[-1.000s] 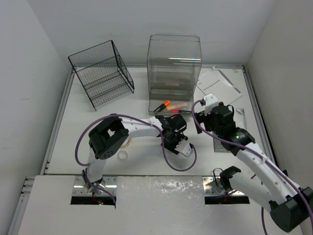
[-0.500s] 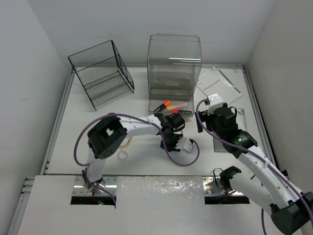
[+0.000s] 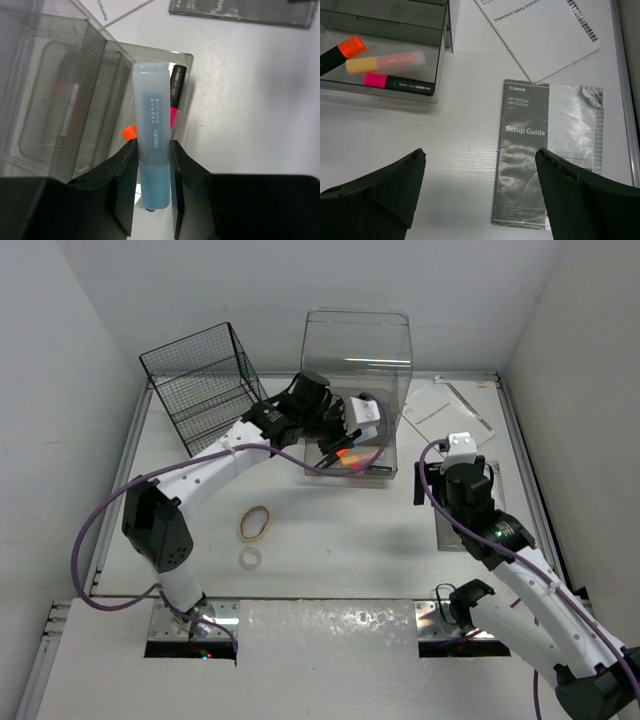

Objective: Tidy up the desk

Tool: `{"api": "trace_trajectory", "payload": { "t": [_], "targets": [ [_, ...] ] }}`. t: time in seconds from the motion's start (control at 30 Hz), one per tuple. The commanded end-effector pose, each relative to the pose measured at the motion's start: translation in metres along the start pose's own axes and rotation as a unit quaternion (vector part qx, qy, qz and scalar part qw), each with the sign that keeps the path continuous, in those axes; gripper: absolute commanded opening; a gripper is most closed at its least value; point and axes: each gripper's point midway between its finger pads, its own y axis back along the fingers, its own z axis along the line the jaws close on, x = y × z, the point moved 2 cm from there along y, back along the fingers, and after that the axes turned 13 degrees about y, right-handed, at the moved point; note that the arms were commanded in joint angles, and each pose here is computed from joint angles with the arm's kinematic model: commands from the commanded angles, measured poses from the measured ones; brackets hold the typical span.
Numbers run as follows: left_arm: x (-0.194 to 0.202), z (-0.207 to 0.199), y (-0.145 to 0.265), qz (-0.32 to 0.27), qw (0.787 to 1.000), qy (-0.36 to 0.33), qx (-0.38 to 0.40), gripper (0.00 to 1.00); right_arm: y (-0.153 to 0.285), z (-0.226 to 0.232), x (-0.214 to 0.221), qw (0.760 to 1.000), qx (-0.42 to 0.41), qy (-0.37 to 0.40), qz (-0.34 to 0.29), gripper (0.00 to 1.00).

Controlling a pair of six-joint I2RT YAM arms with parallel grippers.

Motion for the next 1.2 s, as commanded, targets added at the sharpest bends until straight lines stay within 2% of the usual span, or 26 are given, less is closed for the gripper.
{"api": "trace_trajectory", "payload": {
  "t": [0.0,0.17,0.3,0.4,0.43,0.47,0.53,0.67,0.7,0.77,0.87,0.9,0.97,1.07,1.17],
  "targets": [
    [0.006,0.035,-0.02,0.008,0.998,0.037,-0.049,0.0,0.001,0.004,-0.005,1.0,-0.016,-0.012,-0.003,0.87],
    [0.027,0.093,-0.037,0.037,0.985,0.043,-0.162,0.0,0.008,0.002,-0.001,1.0,-0.018,-0.008,-0.005,0.87],
    [0.047,0.11,-0.047,0.049,0.976,0.039,-0.207,0.02,0.01,0.006,-0.002,0.999,-0.031,-0.008,-0.016,0.87],
    [0.048,0.119,-0.049,0.048,0.972,0.039,-0.226,0.17,0.009,0.02,-0.005,0.997,-0.077,-0.001,-0.02,0.88],
    [0.049,0.119,-0.05,0.051,0.972,0.038,-0.226,0.28,0.009,0.03,-0.008,0.994,-0.105,-0.002,-0.025,0.88],
    [0.05,0.12,-0.05,0.052,0.972,0.038,-0.227,0.35,0.009,0.034,-0.008,0.993,-0.117,-0.001,-0.027,0.88],
    [0.054,0.123,-0.049,0.059,0.968,0.038,-0.239,0.43,0.006,0.04,-0.009,0.991,-0.131,-0.002,-0.028,0.88],
    [0.056,0.123,-0.044,0.06,0.966,0.03,-0.25,0.54,0.002,0.043,-0.005,0.991,-0.136,0.001,-0.016,0.84],
    [0.055,0.122,-0.041,0.059,0.966,0.029,-0.25,0.58,0.001,0.044,-0.005,0.99,-0.137,0.003,-0.013,0.82],
    [0.052,0.118,-0.036,0.055,0.967,0.034,-0.247,0.59,0.001,0.047,-0.005,0.989,-0.144,0.001,-0.013,0.76],
    [0.029,0.11,-0.007,0.023,0.967,0.053,-0.247,0.59,0.001,0.058,-0.007,0.984,-0.176,-0.001,-0.025,0.45],
    [0.028,0.108,0.002,0.02,0.967,0.063,-0.248,0.59,-0.002,0.063,-0.01,0.982,-0.185,-0.007,-0.029,0.19],
    [0.016,0.1,0.031,-0.018,0.97,0.093,-0.225,0.59,-0.003,0.077,-0.008,0.975,-0.222,-0.007,-0.027,0.0],
    [0.025,0.094,0.07,-0.056,0.967,0.144,-0.202,0.62,-0.016,0.1,0.005,0.967,-0.254,-0.012,-0.004,0.0],
    [0.061,0.085,0.094,-0.055,0.963,0.16,-0.209,0.62,-0.032,0.126,0.011,0.962,-0.272,0.004,-0.001,0.0]
  ]
}}
